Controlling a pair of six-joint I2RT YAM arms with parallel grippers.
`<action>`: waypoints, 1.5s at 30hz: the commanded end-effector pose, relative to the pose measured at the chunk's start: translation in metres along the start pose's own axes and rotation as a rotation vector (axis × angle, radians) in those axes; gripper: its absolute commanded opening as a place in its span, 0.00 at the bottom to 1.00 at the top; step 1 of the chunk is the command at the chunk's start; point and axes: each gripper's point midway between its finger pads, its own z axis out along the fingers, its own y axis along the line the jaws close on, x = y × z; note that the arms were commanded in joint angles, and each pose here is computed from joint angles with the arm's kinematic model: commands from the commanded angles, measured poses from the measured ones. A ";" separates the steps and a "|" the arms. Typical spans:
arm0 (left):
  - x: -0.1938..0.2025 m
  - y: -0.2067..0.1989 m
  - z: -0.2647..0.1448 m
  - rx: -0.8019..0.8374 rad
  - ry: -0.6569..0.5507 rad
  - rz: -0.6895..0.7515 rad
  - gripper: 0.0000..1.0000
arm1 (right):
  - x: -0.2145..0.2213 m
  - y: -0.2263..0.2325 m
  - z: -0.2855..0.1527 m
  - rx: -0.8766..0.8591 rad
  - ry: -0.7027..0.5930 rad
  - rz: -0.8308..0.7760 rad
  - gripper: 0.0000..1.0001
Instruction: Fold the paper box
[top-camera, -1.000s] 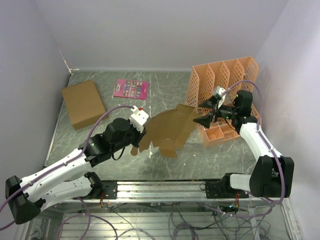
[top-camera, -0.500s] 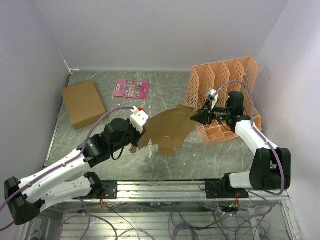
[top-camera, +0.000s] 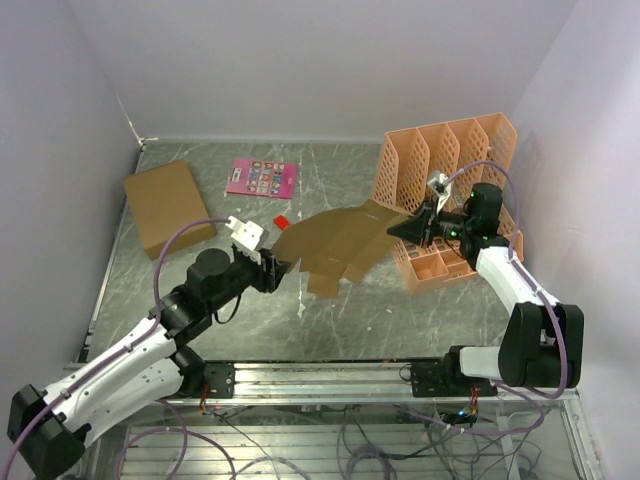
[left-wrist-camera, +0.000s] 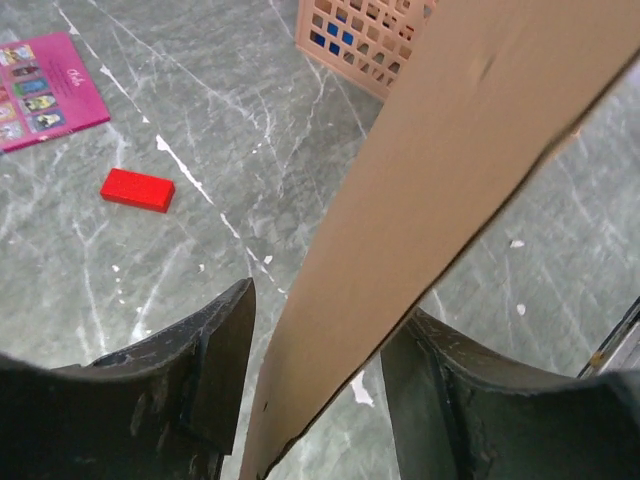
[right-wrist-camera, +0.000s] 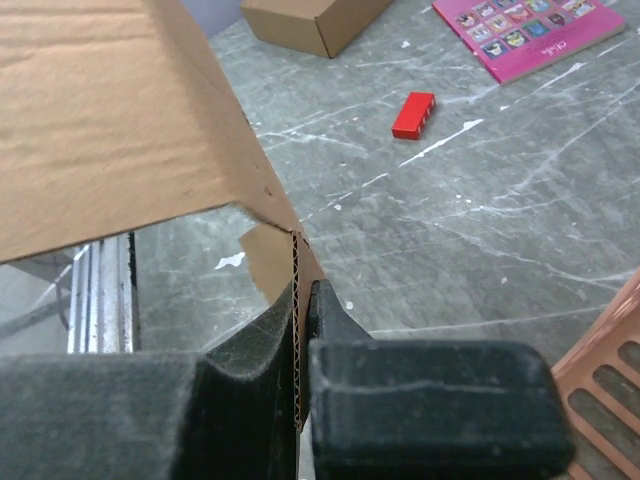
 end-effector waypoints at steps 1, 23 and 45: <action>-0.026 -0.006 0.002 0.084 -0.176 -0.113 0.62 | -0.013 0.016 -0.005 -0.058 -0.045 0.026 0.00; -0.040 0.008 0.004 0.042 -0.117 -0.046 0.07 | 0.002 -0.007 -0.014 0.027 0.118 -0.103 0.54; -0.066 0.016 -0.041 -0.033 -0.037 0.031 0.07 | 0.133 -0.006 -0.210 0.151 1.018 -0.253 0.00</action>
